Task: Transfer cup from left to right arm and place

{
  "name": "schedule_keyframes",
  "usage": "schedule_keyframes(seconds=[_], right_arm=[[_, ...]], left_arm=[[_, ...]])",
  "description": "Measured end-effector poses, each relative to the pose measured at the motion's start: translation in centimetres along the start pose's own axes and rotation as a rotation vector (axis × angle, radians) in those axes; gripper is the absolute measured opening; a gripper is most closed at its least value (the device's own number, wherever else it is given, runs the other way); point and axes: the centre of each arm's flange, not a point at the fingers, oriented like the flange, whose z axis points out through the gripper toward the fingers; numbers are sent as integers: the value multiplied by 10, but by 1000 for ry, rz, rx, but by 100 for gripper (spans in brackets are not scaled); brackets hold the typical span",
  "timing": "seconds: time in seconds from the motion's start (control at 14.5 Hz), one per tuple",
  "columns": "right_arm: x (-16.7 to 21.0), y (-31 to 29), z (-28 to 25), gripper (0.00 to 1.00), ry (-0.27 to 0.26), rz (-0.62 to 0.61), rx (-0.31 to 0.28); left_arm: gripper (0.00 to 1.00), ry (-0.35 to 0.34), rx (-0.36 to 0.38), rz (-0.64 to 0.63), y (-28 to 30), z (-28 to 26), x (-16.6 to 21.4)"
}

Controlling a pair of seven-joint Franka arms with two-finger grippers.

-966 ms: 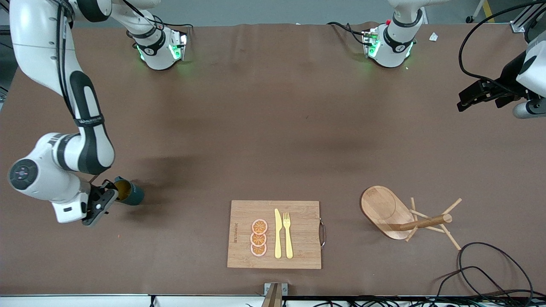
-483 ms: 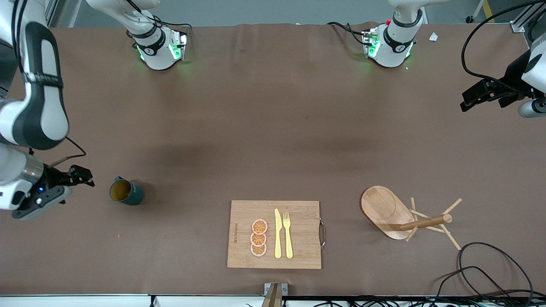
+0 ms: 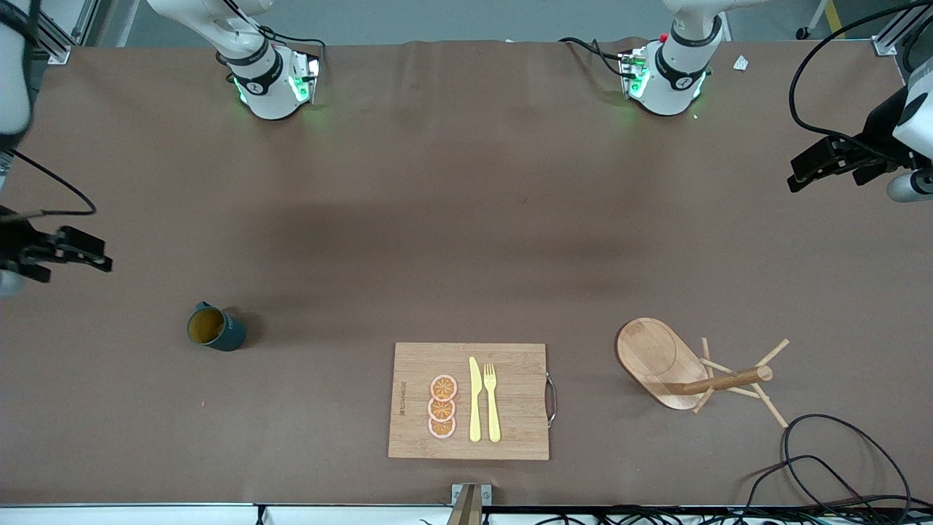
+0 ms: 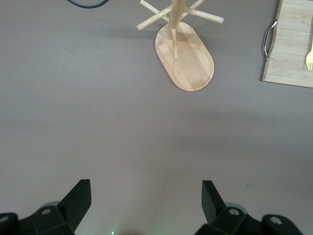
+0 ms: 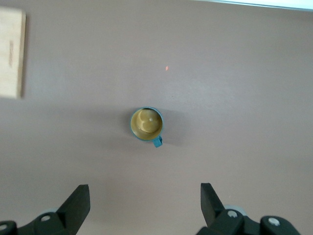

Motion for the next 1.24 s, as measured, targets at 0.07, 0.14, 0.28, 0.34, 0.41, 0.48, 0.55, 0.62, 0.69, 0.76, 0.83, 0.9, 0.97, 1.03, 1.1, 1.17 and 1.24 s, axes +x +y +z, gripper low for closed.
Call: schedule_keyframes(seconds=[0.07,0.14,0.28,0.34,0.41,0.48,0.55,0.62,0.69,0.76,0.83,0.9,0.97,1.03,1.1,1.17,1.24], right_arm=[[-8,-2,-15,100,5,38,6],[-17,-4,-30,100,11,77,13],[-29,-9,-55,100,36,159,22],[-34,-13,-64,100,45,198,25],[-37,-16,-71,100,54,223,28],[-40,-20,-77,100,63,237,30],[-42,-22,-81,100,71,242,27],[-44,-22,-86,100,80,243,19],[-47,-22,-91,100,88,243,6],[-50,-22,-96,100,96,245,-3],[-53,-22,-101,100,104,251,-8],[-56,-23,-105,100,109,255,-10],[-59,-23,-107,100,111,258,-14],[-62,-23,-108,100,111,259,-21],[-64,-23,-109,100,110,259,-26],[-65,-24,-109,100,109,259,-27],[-66,-24,-108,100,108,258,-27]], left_arm=[[100,0,0,3,1,0,0],[100,0,0,9,4,0,-1],[100,-1,0,22,11,0,-2],[100,-1,0,26,13,0,-3],[100,-1,-1,29,15,0,-3],[100,-1,-1,35,16,0,-3],[100,-1,-1,47,17,1,-3],[100,-1,-1,59,17,0,-4],[100,-1,-1,63,17,0,-3],[100,0,-1,63,16,0,-3],[100,2,-1,62,15,-1,-3],[100,3,-2,61,14,-2,-3],[100,4,-2,61,14,-2,-3],[100,5,-2,62,15,-2,-3],[100,5,-1,64,16,-2,-3],[100,6,1,66,17,-2,-3],[100,6,9,69,18,-2,-4]])
